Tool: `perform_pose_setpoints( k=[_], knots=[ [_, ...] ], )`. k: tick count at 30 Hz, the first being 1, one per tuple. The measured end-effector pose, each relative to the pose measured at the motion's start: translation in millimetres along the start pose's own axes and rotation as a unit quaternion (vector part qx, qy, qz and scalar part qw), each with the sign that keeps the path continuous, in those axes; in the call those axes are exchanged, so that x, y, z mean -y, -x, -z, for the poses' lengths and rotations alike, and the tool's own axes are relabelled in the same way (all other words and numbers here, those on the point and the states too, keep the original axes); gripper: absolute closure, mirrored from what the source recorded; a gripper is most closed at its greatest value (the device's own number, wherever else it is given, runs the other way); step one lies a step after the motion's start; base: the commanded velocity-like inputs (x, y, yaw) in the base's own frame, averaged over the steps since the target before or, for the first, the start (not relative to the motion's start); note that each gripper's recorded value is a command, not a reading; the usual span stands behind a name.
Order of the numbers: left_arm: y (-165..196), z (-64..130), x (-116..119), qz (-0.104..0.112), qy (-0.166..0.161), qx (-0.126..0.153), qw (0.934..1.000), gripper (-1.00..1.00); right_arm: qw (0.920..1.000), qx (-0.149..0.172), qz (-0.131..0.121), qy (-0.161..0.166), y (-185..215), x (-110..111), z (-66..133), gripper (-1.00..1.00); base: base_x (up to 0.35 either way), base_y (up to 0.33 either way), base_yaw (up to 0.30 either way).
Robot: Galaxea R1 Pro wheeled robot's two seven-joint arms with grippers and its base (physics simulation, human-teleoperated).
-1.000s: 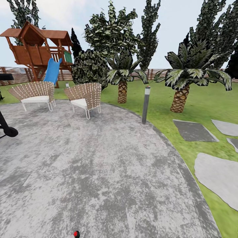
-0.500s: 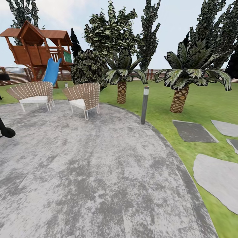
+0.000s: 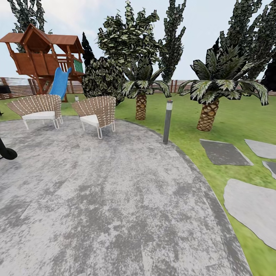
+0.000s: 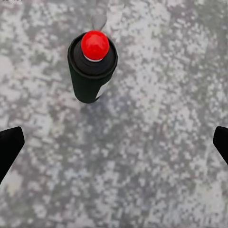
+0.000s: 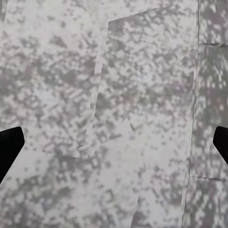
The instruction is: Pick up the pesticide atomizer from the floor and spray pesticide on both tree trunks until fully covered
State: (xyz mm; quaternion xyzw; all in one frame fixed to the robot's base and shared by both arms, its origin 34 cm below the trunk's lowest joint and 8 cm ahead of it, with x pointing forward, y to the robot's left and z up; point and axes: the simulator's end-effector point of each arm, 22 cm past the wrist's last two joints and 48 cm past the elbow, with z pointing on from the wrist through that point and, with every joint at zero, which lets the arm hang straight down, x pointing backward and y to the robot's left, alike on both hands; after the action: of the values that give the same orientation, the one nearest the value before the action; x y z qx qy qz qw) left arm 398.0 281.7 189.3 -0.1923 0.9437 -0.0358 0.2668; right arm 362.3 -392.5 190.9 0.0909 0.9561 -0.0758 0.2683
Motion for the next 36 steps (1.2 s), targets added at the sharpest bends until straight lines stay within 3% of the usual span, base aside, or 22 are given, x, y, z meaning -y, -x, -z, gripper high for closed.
perform_pose_setpoints(
  k=[6, 13, 36],
  knots=[
    [1, 0.0, 0, 0.0, 0.0, 0.002, 1.0, -1.0, 1.0, 0.0, 0.0, 0.0, 0, 0, 0.0, -1.0, 0.0, 0.0, 0.0],
    [12, 0.0, 0, 0.0, 0.002, 0.024, 0.9997, -1.0, 1.0, -0.002, 0.0, 0.003, -3, -5, 0.3, -1.0, 0.0, 0.0, 0.0],
    [14, 0.0, -4, 0.006, 0.008, 0.027, 0.9996, -1.0, 1.0, -0.002, 0.001, 0.004, -3, -6, 0.3, -1.0, 0.0, 0.0, 0.0]
  ],
)
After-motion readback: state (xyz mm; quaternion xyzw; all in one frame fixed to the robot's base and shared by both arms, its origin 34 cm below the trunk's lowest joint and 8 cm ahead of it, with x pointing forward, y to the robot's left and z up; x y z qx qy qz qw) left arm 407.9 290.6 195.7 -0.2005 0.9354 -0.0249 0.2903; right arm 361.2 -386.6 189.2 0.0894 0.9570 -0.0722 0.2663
